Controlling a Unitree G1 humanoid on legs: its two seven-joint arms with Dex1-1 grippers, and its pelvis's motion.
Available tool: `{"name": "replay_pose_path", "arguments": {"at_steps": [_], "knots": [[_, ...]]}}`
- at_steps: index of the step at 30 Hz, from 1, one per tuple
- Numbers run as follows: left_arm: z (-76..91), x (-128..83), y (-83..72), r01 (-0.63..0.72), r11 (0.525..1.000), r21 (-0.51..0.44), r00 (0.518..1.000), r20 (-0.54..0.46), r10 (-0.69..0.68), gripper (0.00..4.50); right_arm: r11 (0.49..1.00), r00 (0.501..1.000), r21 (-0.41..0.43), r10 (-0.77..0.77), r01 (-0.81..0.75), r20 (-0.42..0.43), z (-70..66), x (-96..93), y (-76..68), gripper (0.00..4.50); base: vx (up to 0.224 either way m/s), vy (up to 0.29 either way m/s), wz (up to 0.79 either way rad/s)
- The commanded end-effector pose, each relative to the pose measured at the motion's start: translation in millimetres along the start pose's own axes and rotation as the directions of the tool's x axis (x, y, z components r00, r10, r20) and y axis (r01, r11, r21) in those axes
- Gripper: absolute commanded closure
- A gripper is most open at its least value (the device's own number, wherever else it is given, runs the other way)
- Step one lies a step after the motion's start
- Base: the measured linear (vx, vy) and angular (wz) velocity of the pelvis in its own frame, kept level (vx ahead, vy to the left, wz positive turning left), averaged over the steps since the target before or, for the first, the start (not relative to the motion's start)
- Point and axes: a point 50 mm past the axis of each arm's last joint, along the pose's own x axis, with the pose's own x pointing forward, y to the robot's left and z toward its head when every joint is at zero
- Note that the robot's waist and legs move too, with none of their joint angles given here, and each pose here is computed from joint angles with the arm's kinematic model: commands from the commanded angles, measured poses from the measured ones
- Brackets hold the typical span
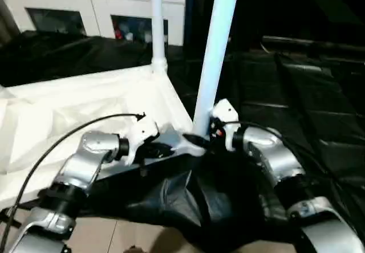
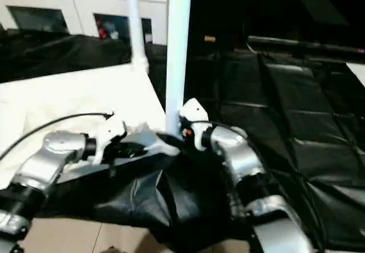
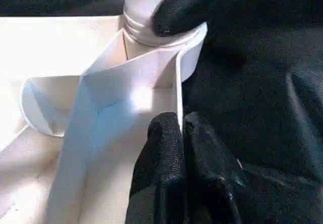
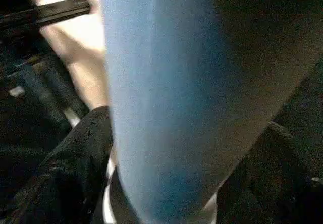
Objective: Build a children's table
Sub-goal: Rotate leg to tighten
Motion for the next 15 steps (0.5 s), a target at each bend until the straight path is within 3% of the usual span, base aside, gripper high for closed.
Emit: {"name": "replay_pose_path", "arguments": {"at_steps": [1,7,15], "knots": [[8.8,0.1,-3.5,0.052,0.998,0.041,0.998,0.041,-0.053,4.5,0.998,0.998,-0.009,0.055,-0.055,0.002,2.6,-5.0,0.9,0.59,0.0,0.0,0.0],[8.2,-5.4,-2.8,0.064,0.997,0.042,0.997,0.034,-0.066,4.5,0.991,0.99,-0.04,0.121,-0.124,-0.067,-4.0,-12.2,2.1,1.1,0.0,0.0,0.0],[8.8,-4.5,-1.8,0.078,0.996,0.048,0.996,0.032,-0.08,4.5,0.991,0.99,-0.029,0.131,-0.133,-0.05,-2.3,-10.1,3.9,1.68,0.0,0.0,0.0]]}}
